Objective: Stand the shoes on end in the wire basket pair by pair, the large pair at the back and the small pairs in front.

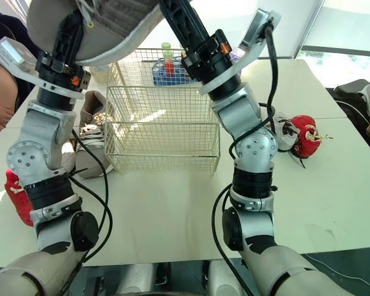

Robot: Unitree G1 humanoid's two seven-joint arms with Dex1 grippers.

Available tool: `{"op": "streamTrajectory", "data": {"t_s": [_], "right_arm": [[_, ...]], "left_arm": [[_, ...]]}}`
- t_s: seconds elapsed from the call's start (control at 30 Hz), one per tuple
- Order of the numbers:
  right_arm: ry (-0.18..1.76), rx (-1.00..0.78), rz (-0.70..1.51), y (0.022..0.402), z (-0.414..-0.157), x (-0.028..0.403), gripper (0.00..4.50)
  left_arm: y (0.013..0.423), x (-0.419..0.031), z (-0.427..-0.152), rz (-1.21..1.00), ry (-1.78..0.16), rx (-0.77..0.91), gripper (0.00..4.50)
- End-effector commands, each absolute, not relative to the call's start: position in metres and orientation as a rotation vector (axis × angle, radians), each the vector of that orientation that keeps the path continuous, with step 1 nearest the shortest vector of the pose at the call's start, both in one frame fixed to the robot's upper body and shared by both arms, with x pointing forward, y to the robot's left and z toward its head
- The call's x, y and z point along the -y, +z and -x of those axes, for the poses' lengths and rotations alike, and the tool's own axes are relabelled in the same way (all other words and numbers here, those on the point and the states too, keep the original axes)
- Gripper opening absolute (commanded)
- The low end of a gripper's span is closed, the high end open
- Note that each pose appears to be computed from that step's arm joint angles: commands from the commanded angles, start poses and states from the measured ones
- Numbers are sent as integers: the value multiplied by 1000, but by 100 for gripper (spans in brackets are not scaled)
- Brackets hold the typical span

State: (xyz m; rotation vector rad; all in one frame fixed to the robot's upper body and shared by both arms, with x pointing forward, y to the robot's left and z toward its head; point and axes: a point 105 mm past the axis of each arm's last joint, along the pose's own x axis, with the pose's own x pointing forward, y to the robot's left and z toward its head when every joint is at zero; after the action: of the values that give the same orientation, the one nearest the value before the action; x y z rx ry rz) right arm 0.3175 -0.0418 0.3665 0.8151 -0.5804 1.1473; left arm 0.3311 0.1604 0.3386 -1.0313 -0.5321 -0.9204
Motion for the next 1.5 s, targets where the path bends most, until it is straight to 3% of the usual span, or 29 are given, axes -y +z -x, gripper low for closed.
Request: {"op": "streamTrajectory", "data": {"t_s": [0.03, 0.27, 0.37, 0.5, 0.53, 0.6, 0.63, 0.7, 0.77, 0.87, 1.03, 1.27, 1.5], "right_arm": [[1195, 643, -775, 379, -307, 33, 448], [1190, 637, -739, 375, -311, 24, 448], [1180, 654, -737, 377, -311, 26, 374], [1175, 675, -715, 380, -311, 30, 190], [1171, 679, -702, 381, -311, 30, 178], [1164, 697, -666, 385, -311, 34, 172], [1161, 715, -627, 390, -312, 39, 172], [1163, 743, -557, 398, -313, 47, 172], [1165, 787, -394, 414, -319, 68, 172], [1171, 814, -150, 434, -331, 94, 172], [1148, 753, 161, 442, -359, 115, 172], [1227, 513, 360, 410, -381, 111, 172], [1281, 371, 391, 376, -393, 96, 172]], "left_arm": [[349, -149, -316, 985, -979, 569, 98], [343, -138, -316, 995, -975, 539, 98], [342, -141, -318, 1003, -958, 541, 98], [339, -144, -320, 1000, -940, 529, 98], [337, -144, -320, 993, -936, 518, 98], [333, -141, -321, 965, -933, 484, 98], [331, -139, -320, 937, -943, 462, 180], [327, -135, -314, 882, -965, 422, 260], [317, -132, -303, 677, -961, 335, 357], [299, -134, -280, 351, -983, 200, 357], [296, -147, -251, 104, -1017, 90, 357], [292, -161, -236, 60, -972, 43, 357], [278, -177, -232, -85, -911, -48, 357]]}}
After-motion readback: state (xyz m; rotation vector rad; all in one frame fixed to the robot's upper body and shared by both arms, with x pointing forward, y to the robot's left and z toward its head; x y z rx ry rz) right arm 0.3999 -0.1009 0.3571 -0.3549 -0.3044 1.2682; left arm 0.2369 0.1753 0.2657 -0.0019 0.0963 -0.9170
